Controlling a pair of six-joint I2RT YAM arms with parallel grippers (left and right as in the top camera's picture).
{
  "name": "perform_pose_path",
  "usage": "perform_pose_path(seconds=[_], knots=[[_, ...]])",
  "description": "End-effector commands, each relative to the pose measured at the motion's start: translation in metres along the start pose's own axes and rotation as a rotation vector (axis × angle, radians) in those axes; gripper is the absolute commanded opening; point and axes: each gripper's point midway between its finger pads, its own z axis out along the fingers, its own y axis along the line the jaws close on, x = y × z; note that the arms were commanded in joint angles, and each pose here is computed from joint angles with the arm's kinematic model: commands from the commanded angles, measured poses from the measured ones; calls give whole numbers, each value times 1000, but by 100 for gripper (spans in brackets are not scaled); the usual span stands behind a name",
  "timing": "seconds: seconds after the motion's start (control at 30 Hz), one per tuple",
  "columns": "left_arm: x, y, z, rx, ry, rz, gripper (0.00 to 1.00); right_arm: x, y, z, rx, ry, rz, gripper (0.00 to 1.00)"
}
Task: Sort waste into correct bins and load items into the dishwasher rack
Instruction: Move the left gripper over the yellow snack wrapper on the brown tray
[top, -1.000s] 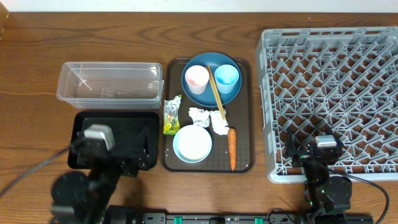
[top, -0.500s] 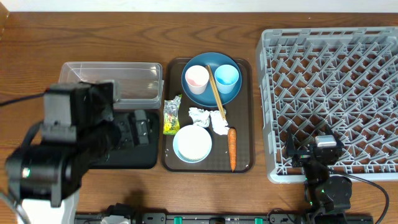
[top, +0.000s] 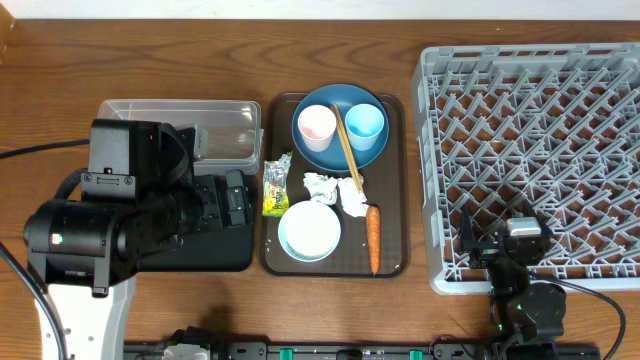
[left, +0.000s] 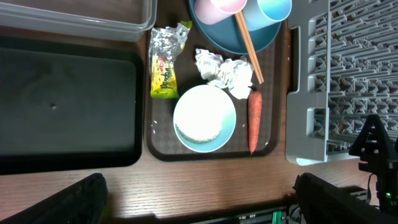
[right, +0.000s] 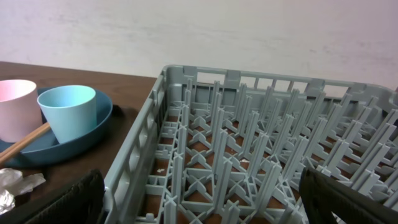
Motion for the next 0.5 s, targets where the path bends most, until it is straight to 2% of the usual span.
perform_pose_path(seconds=[0.0, 0.47], knots=[[-1, -2, -2, 9, -2, -8, 98, 1, 6, 0, -21, 2, -13, 99], [-1, 1, 0, -43, -18, -45, 97, 1, 6, 0, -20, 2, -13, 99]])
